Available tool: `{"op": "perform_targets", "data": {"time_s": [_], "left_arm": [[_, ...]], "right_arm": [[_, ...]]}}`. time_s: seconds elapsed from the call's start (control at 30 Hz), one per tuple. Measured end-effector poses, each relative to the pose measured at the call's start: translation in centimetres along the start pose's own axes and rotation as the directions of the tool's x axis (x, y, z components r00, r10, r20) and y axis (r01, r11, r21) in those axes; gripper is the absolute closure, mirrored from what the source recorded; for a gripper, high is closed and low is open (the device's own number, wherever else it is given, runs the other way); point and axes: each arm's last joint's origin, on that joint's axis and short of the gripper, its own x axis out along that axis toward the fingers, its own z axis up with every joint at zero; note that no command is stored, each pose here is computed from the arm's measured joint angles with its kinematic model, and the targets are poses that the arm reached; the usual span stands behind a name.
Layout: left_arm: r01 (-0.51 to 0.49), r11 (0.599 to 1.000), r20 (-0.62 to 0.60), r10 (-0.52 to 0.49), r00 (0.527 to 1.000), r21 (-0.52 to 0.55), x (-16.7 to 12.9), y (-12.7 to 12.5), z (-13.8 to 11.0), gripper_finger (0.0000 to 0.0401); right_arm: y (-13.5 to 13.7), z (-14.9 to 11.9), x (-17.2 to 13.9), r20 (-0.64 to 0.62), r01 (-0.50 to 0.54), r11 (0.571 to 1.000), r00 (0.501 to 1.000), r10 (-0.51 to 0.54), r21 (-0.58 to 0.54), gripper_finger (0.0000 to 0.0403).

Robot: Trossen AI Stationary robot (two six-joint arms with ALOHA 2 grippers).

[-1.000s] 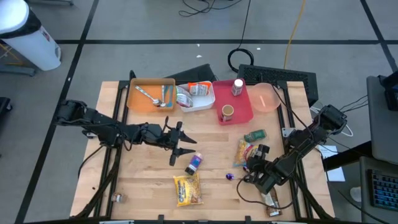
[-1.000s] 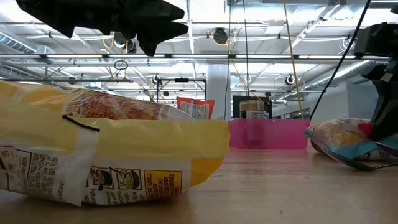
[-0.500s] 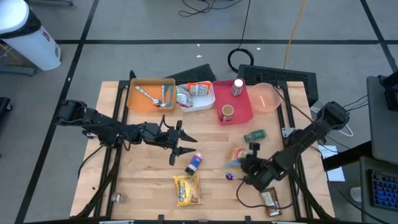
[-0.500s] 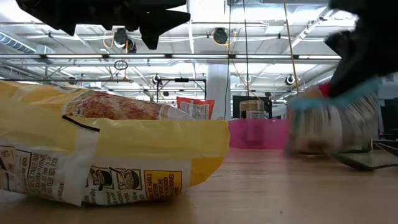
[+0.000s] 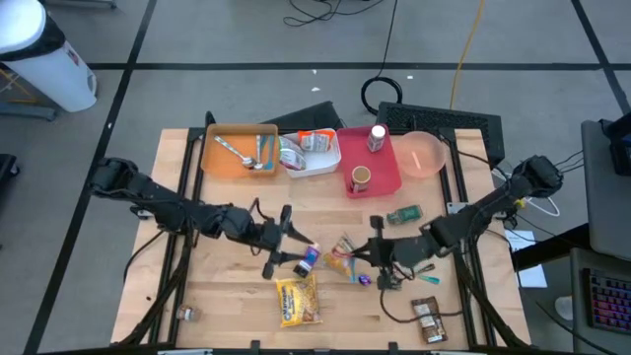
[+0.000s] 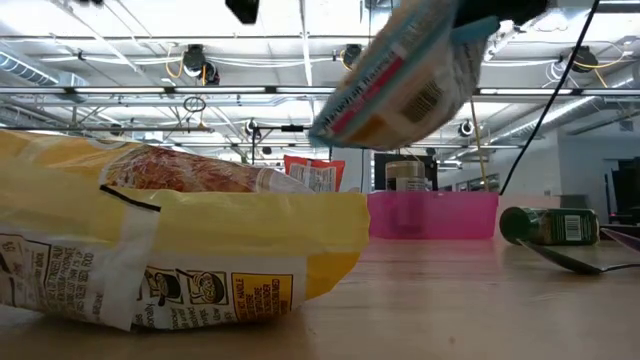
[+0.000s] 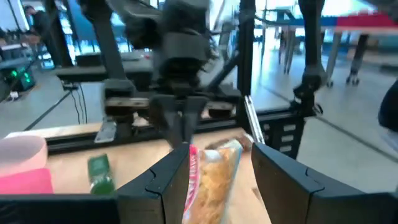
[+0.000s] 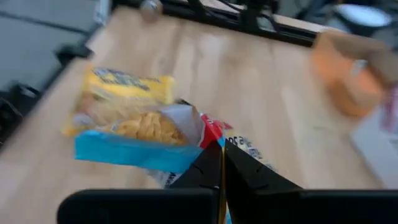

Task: Pick & Place Food Item
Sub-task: Put the blue noodle pack into the white bin

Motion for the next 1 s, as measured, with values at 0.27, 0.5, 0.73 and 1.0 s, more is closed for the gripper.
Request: {"op": "perform_targets", "data": {"time_s": [0.27,0.5,0.73,1.0], "left_arm": [[-0.141,0.984,-0.262,0.167,0.951,0.113,2.8,-4.0,2.8,0.0219],[-0.281,0.915,-0.346,0.374,0.86,0.29,7.3,-5.3,3.2,0.0219],[-0.298,0.877,-0.404,0.445,0.799,0.376,10.1,-4.9,2.5,0.0219],[-0.366,0.799,-0.386,0.565,0.729,0.477,10.2,-4.6,1.8,0.0219]], "right_arm": [[-4.0,0.5,1.6,0.083,-0.004,0.993,0.997,-0.006,0.121,0.0403],[-7.0,-0.4,2.5,0.185,-0.094,0.97,0.981,0.053,0.225,0.0403],[-8.0,-1.7,2.6,0.212,-0.075,0.958,0.977,0.015,0.277,0.0403],[-8.2,-1.6,2.6,0.229,-0.073,0.954,0.973,0.004,0.292,0.0403]]}}
